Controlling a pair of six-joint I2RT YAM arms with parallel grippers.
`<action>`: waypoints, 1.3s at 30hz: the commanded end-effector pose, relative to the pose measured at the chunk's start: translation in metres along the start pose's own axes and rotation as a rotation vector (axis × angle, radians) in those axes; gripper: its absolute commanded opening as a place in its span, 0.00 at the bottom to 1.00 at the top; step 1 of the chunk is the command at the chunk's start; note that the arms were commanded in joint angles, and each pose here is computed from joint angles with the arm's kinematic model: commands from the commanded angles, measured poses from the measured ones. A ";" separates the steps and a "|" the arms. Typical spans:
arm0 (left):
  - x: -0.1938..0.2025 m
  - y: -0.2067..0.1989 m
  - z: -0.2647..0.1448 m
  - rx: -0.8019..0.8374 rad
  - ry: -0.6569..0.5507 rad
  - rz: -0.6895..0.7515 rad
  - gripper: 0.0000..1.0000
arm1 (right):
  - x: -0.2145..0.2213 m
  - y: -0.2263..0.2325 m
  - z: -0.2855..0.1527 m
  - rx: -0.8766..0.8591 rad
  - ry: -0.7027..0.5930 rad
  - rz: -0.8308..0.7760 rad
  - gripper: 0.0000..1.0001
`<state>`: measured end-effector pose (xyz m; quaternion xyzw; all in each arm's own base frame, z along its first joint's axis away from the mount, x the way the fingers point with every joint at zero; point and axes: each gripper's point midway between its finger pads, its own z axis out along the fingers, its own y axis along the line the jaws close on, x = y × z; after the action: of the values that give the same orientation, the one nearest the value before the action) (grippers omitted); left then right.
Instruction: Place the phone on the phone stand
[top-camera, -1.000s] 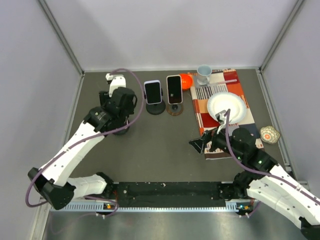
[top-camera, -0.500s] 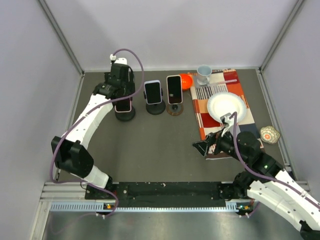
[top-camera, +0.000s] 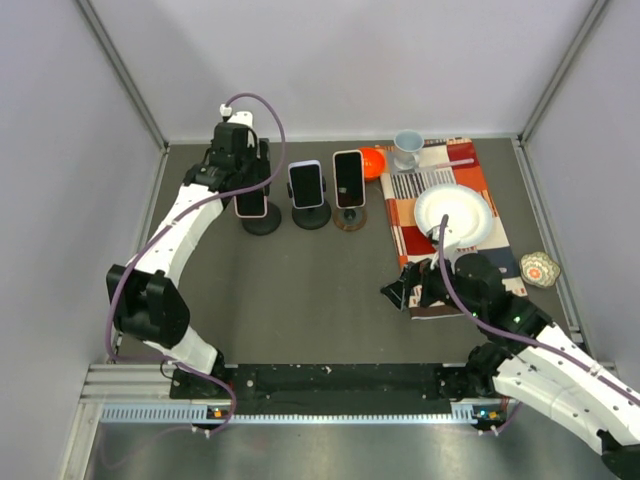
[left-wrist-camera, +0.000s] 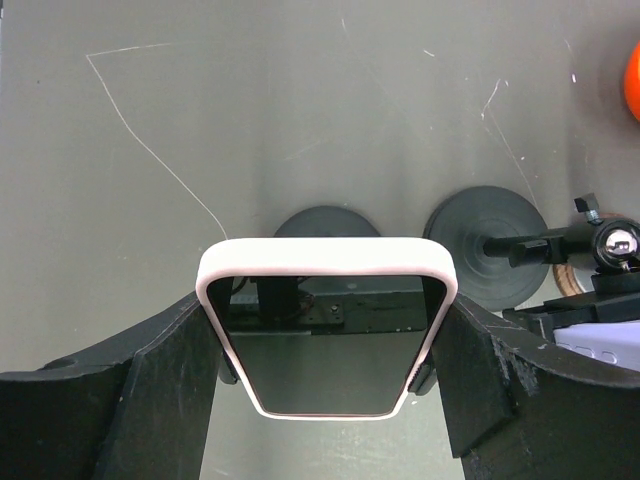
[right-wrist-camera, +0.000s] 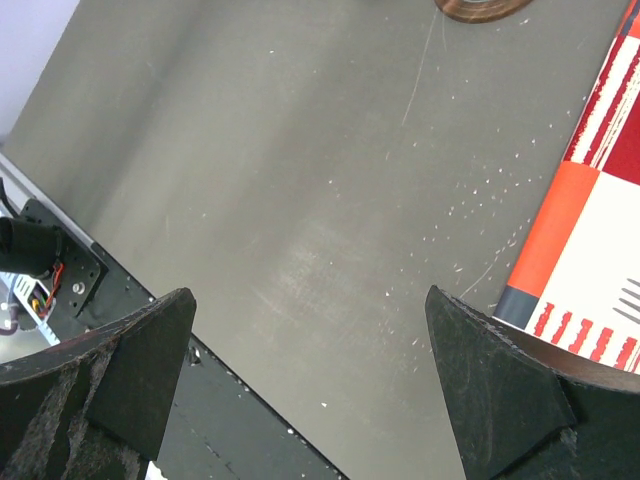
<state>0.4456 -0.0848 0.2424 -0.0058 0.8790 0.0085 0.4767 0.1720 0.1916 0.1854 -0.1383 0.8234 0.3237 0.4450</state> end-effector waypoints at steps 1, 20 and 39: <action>-0.056 -0.006 -0.001 0.059 -0.192 -0.044 0.00 | -0.028 0.009 -0.005 -0.014 -0.077 -0.009 0.98; -0.046 0.001 0.008 0.055 -0.131 -0.078 0.69 | -0.027 0.007 -0.005 -0.012 -0.087 -0.016 0.98; -0.085 -0.031 -0.129 0.391 -0.352 -0.182 0.99 | -0.047 -0.033 -0.015 0.242 -0.164 0.030 0.99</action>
<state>0.4126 -0.0947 0.3493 -0.0244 0.8045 -0.1172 0.5818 0.1884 0.1719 0.1860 -0.0977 0.8321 0.2706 0.4741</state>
